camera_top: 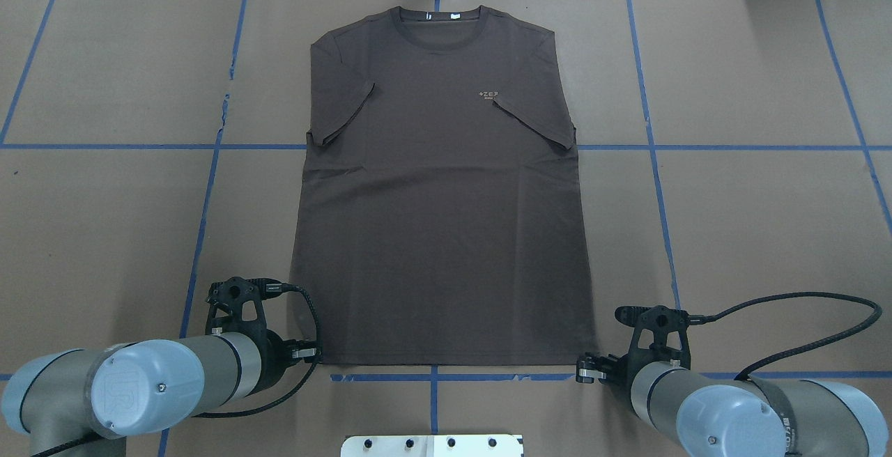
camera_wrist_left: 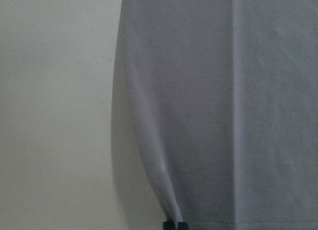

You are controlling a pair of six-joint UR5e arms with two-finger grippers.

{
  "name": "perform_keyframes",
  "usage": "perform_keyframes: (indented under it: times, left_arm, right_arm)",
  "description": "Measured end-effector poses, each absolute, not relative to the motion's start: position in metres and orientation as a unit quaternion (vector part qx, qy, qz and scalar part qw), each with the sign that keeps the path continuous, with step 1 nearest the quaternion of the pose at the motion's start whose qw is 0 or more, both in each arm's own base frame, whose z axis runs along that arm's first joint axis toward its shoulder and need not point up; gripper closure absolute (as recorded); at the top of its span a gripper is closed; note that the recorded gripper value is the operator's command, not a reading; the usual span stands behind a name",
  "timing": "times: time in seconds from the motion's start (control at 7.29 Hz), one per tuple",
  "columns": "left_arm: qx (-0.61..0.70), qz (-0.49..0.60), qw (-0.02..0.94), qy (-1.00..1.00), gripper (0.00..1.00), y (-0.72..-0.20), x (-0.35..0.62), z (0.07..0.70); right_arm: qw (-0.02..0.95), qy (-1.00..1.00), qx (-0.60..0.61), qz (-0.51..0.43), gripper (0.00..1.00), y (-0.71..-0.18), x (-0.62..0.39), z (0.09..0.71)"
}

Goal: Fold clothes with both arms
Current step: 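Grasp the hem corners with both grippers, then lift the hem with both grippers and fold it toward the collar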

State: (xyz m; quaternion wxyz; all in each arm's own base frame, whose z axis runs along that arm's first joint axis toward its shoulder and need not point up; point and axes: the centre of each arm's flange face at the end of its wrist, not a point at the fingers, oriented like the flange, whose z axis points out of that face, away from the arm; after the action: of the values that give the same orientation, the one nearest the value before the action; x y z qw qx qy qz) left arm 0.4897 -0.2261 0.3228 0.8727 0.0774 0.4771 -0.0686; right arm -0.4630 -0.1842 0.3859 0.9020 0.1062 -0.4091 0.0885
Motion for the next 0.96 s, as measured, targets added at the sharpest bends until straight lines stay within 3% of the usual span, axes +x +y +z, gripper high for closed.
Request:
perform_keyframes:
  times: [0.27,0.41,0.55,0.96]
  left_arm:
    - [0.079,-0.07,0.872,0.477,1.0,-0.2269,0.488,0.3225]
    - [0.08,-0.07,0.872,0.478,1.0,-0.2269,0.4868,0.322]
    - [0.08,-0.071,0.872,0.478,1.0,-0.2269,0.4861,0.3216]
    - [0.08,-0.071,0.871,0.48,1.0,-0.2268,0.4853,0.32]
  right_arm:
    - [0.904,-0.406,0.105,0.085,0.61,-0.179,-0.4667,0.3902]
    - [0.905,-0.405,0.105,0.084,0.72,-0.178,-0.4675,0.3912]
    - [0.905,-0.404,0.105,0.084,1.0,-0.1778,-0.4683,0.392]
    - [0.904,-0.405,0.105,0.085,1.0,-0.1781,-0.4695,0.391]
